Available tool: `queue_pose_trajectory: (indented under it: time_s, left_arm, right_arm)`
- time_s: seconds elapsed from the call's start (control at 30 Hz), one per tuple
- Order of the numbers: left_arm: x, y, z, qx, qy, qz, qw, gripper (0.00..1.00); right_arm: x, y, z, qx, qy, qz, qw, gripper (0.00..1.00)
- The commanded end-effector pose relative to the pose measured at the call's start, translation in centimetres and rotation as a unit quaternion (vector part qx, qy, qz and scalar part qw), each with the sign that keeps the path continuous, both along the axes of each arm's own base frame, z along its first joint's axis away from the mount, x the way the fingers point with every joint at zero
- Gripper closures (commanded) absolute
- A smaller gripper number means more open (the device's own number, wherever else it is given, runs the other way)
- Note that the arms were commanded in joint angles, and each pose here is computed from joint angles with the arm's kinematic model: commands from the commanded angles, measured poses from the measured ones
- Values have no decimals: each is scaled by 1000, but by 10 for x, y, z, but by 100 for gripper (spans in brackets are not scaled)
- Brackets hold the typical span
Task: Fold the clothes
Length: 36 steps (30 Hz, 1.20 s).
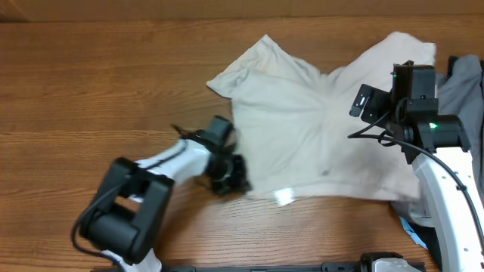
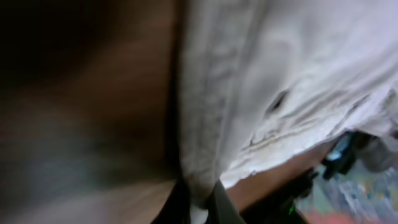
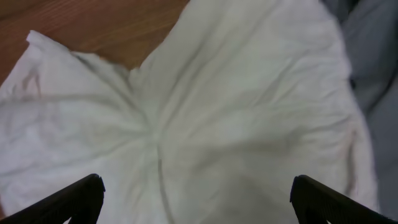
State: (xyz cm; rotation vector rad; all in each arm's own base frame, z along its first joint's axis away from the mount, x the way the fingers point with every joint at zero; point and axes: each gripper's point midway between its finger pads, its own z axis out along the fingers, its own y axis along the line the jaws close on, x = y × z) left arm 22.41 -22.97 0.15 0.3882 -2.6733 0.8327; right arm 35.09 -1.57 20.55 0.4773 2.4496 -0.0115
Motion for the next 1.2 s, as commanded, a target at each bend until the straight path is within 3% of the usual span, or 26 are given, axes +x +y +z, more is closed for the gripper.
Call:
queue_pose_trajectory:
  time_s: [0.0,0.17,0.27,0.37,0.5,0.77,0.97,1.17]
  left_arm:
    - [10,89,20,39,-25,11,999,96]
    - [28,226,53,117,-50,131,983,96]
    - [44,296,80,117,-86,237,961,96]
    - [49,332,100,94,-118,299,942,95]
    - [41,356,101,109,-116,333,930,91]
    - [41,400,103,215,-102,375,896,94]
    - [71,420,147,237,-168,376,880,92]
    - [77,407,146,233,-169,358,888,88]
  right_arm:
    - [0,-9,7,-4,-7,-7,1000,0]
    - [0,8,-3,-1,17,77,997,0]
    - [2,34,-11,36,24,152,987,2]
    - [6,65,-19,85,25,228,970,7]
    - [15,98,-40,99,51,272,956,14]
    - [52,168,-44,78,88,350,929,10]
    - [111,237,-47,86,-3,409,908,16]
    - [127,311,-83,109,-50,473,873,10]
